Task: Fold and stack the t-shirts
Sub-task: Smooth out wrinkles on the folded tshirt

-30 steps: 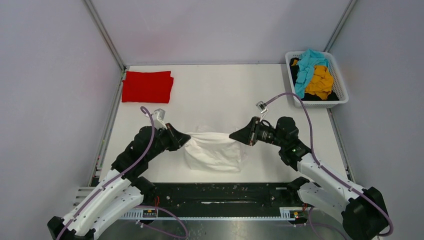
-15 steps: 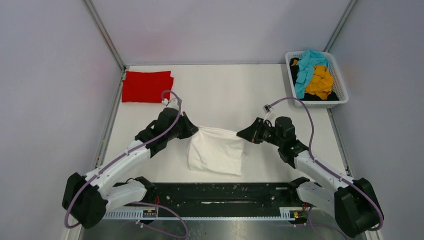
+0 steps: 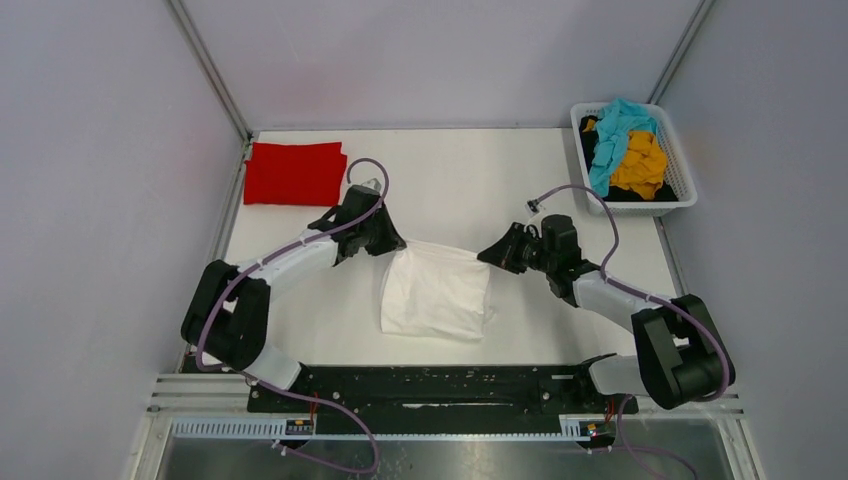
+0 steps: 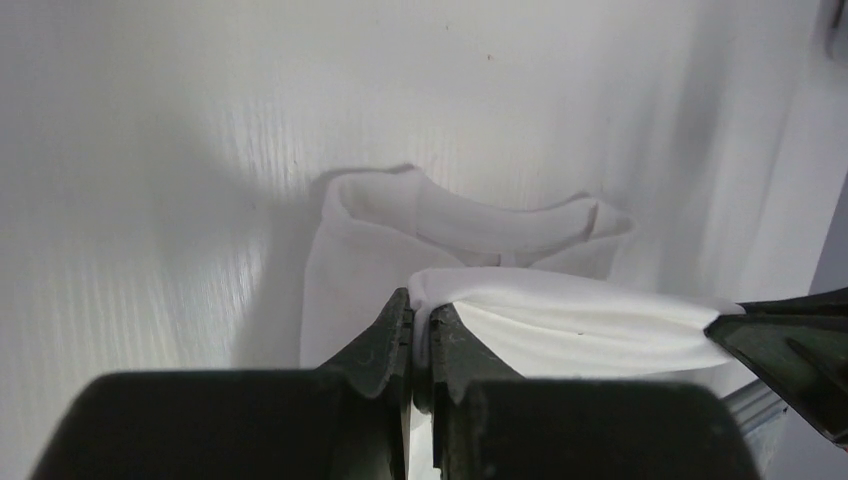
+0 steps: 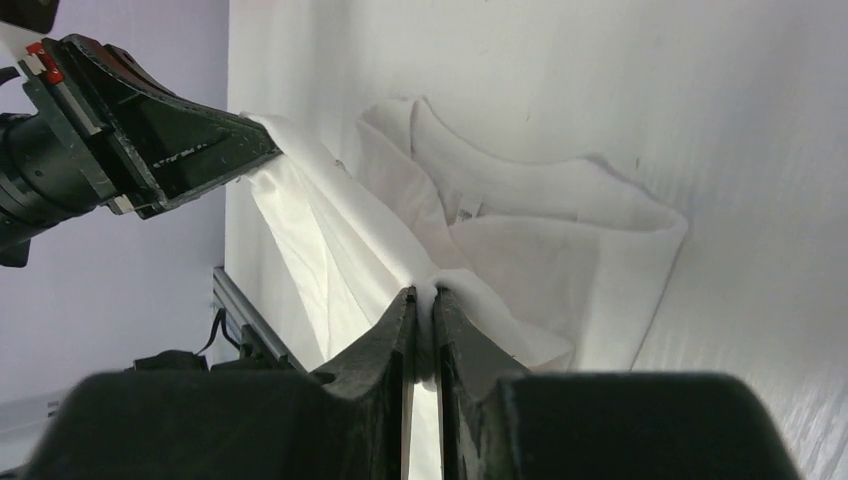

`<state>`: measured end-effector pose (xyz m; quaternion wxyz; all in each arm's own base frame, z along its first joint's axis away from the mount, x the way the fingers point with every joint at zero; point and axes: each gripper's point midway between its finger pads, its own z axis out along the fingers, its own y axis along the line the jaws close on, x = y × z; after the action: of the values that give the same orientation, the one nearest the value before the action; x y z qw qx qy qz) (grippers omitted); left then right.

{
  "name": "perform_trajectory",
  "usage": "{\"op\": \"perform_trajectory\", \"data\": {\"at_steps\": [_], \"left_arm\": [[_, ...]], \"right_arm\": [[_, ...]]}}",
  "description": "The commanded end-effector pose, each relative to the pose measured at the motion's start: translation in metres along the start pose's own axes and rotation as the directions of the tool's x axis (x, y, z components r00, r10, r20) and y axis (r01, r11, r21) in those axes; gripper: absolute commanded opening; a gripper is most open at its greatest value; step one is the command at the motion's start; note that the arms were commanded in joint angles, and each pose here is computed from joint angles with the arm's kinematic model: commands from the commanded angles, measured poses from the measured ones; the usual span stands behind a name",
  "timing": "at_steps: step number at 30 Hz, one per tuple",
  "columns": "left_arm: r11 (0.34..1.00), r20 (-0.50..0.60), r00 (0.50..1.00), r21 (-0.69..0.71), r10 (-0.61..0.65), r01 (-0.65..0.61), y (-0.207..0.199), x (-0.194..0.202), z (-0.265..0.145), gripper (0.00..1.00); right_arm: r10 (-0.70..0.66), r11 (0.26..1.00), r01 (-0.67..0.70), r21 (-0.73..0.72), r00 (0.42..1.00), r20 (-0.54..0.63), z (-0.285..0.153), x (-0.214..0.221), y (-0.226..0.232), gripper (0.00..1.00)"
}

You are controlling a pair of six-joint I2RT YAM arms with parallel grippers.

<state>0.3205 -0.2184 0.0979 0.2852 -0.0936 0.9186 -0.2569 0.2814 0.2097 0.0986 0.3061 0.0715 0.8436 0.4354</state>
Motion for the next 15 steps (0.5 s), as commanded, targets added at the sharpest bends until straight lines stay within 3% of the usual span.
{"op": "perform_trajectory", "data": {"at_steps": [1,15], "left_arm": [[1.000,0.076,0.997,-0.024,0.021,-0.019,0.003,-0.041,0.015,0.00],[0.999,-0.059,0.998,-0.026,0.039,-0.040,0.001,-0.042,0.075,0.13]], "right_arm": [[-0.053,0.997,0.047,0.066,0.994,0.094,0.009,-0.037,-0.009,0.10],[-0.019,0.922,-0.039,0.384,0.989,0.146,0.010,-0.050,-0.077,0.15]]}}
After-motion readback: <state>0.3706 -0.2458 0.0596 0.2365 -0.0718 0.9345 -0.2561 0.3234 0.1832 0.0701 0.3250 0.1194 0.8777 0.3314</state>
